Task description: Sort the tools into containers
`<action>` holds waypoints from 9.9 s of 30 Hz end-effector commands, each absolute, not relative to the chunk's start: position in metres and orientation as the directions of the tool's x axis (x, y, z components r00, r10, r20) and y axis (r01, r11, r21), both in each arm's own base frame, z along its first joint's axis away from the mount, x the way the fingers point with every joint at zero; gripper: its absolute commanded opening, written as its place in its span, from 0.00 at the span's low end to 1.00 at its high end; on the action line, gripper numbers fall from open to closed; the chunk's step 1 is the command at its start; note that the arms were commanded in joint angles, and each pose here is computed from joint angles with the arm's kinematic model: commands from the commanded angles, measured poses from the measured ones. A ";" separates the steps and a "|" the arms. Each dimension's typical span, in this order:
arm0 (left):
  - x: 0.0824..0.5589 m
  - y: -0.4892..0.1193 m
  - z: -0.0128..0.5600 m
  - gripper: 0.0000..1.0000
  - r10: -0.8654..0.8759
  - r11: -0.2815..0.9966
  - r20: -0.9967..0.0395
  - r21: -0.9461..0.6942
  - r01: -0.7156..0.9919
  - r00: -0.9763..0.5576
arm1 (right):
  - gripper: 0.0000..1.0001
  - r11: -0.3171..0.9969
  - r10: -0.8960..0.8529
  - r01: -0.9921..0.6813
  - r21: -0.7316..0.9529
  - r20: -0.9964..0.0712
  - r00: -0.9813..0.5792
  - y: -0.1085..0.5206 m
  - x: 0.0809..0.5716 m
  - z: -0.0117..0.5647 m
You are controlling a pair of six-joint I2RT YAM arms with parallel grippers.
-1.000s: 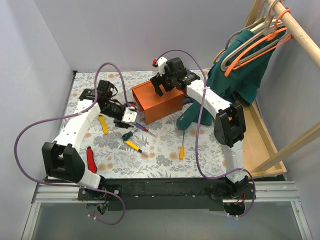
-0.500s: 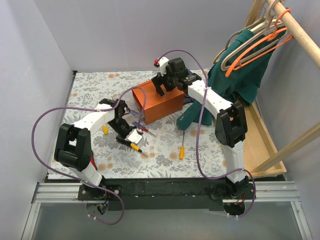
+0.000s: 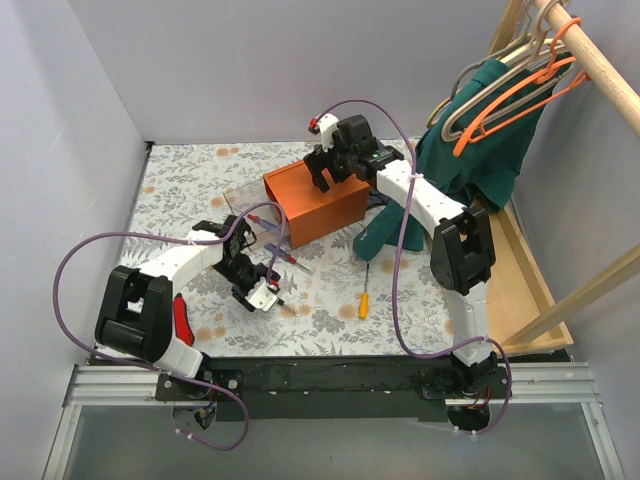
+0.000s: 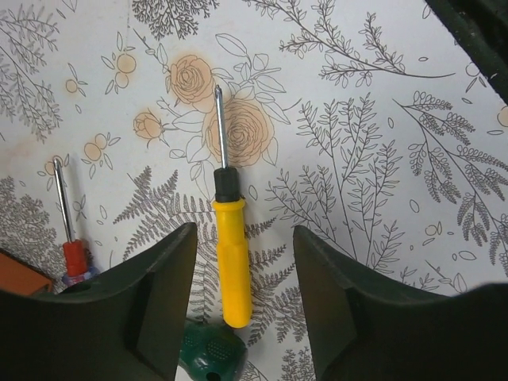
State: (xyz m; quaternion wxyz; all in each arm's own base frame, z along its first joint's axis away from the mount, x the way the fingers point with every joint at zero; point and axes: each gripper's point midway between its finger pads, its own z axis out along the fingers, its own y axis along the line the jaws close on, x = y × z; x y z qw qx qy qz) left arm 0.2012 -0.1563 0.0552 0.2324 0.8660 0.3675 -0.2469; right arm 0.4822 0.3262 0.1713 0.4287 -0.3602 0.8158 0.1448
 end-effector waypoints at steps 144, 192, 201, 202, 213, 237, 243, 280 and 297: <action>0.398 -0.035 0.301 0.72 -0.208 0.970 -0.939 -0.233 0.063 -0.276 | 0.01 -0.468 -0.430 -0.875 0.122 -0.897 0.105 0.366 0.216 0.253; 0.307 -0.046 0.183 0.71 -0.014 0.899 -0.916 -0.187 0.397 -0.400 | 0.53 0.049 -0.081 -0.961 0.273 -0.958 -0.276 0.499 0.397 0.279; 0.275 -0.069 0.119 0.71 0.185 0.763 -0.904 -0.114 0.636 -0.385 | 0.53 0.082 -0.061 -0.959 0.270 -0.959 -0.275 0.447 0.395 0.316; 0.275 -0.072 0.110 0.70 0.174 0.750 -0.893 -0.154 0.644 -0.415 | 0.54 0.097 -0.078 -0.953 0.287 -0.952 -0.295 0.441 0.395 0.311; 0.307 -0.062 0.078 0.67 0.218 0.750 -0.888 -0.113 0.652 -0.404 | 0.54 0.213 -0.102 -0.952 0.221 -0.964 -0.247 0.400 0.406 0.321; 0.329 -0.065 0.059 0.61 0.388 0.591 -0.875 -0.006 0.807 -0.291 | 0.57 0.321 -0.178 -0.941 0.110 -0.969 -0.174 0.377 0.416 0.311; 0.320 -0.064 0.043 0.61 0.441 0.559 -0.855 0.023 0.829 -0.274 | 0.58 0.327 -0.188 -0.939 0.109 -0.966 -0.177 0.374 0.416 0.308; 0.318 -0.086 0.065 0.17 0.510 0.352 -0.848 0.056 0.934 -0.142 | 0.58 0.333 -0.223 -0.928 0.168 -0.942 -0.251 0.358 0.415 0.274; 0.247 -0.092 0.252 0.02 0.353 0.494 -0.920 0.030 0.869 -0.169 | 0.58 0.326 -0.197 -0.923 0.203 -0.941 -0.276 0.329 0.398 0.281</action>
